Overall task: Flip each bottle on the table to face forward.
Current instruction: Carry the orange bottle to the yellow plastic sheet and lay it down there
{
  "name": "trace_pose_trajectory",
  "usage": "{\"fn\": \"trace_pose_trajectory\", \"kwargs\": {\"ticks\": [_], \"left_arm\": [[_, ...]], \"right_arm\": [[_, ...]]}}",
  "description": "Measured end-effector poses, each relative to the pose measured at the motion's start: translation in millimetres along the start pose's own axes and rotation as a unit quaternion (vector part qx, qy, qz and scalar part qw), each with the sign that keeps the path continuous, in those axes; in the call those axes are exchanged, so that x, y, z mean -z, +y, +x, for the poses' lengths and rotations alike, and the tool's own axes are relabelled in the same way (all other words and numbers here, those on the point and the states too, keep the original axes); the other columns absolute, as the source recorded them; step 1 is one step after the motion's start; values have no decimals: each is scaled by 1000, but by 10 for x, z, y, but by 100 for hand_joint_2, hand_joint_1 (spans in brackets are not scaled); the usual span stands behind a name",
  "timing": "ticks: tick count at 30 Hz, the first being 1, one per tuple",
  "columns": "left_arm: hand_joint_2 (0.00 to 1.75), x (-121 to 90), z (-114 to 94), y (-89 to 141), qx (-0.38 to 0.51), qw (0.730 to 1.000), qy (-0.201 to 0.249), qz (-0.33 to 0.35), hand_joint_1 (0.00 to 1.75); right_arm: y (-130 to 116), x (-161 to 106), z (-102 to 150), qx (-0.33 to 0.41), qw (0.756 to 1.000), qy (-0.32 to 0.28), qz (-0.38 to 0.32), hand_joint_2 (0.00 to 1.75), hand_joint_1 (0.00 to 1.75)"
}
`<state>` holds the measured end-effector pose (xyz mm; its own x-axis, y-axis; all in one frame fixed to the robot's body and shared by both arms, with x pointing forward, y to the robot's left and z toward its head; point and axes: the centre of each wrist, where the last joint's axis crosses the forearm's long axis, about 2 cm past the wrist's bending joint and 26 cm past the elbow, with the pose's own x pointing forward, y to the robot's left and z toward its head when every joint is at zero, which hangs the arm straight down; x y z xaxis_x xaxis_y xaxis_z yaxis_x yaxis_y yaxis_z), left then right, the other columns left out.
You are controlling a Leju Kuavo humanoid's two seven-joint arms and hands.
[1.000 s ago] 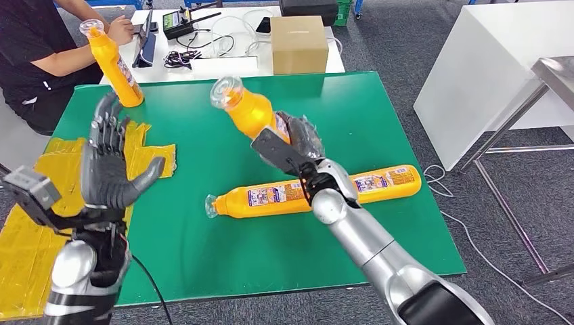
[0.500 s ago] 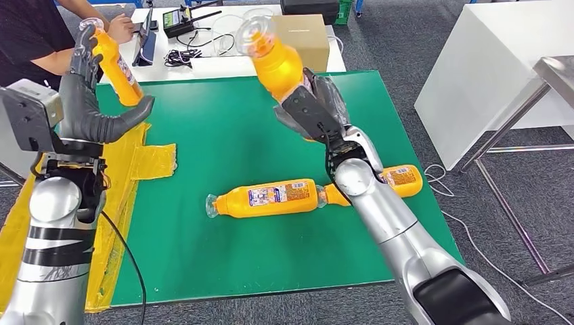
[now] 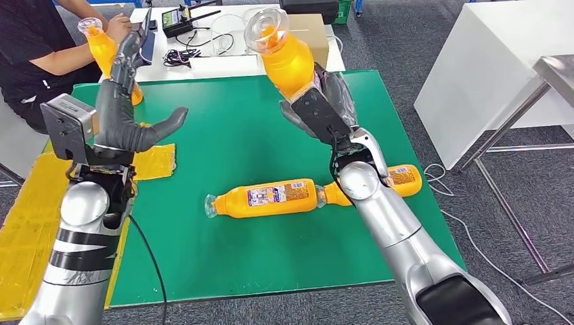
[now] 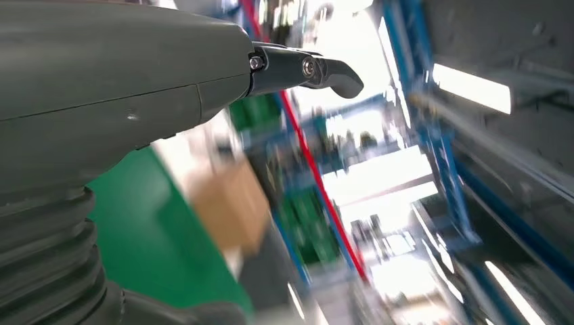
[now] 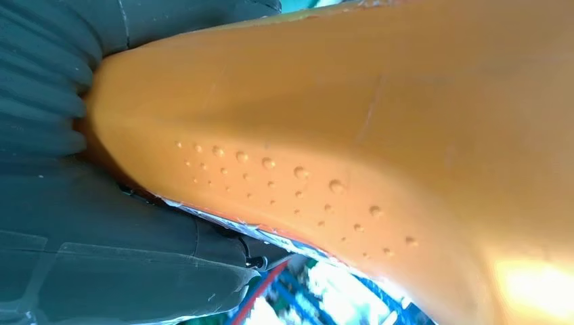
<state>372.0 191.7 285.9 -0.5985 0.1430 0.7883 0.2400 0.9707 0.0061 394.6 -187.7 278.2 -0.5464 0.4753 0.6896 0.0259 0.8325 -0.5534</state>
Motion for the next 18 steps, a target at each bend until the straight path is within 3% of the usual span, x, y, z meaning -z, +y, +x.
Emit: {"fn": "trace_pose_trajectory", "kwargs": {"ticks": [8,13,18], "left_arm": [[175,-202,-78,-273,-141,990,28,-17,0],[175,-207,-79,-291,-164,986,33,-21,0],[175,-207,-77,-290,-156,987,30,-16,0]], "right_arm": [[324,265,294,-35,999,-12,4,175,165],[572,468,571,-32,999,-23,15,175,165],[706,532,680,-7,999,-21,28,175,166]]}}
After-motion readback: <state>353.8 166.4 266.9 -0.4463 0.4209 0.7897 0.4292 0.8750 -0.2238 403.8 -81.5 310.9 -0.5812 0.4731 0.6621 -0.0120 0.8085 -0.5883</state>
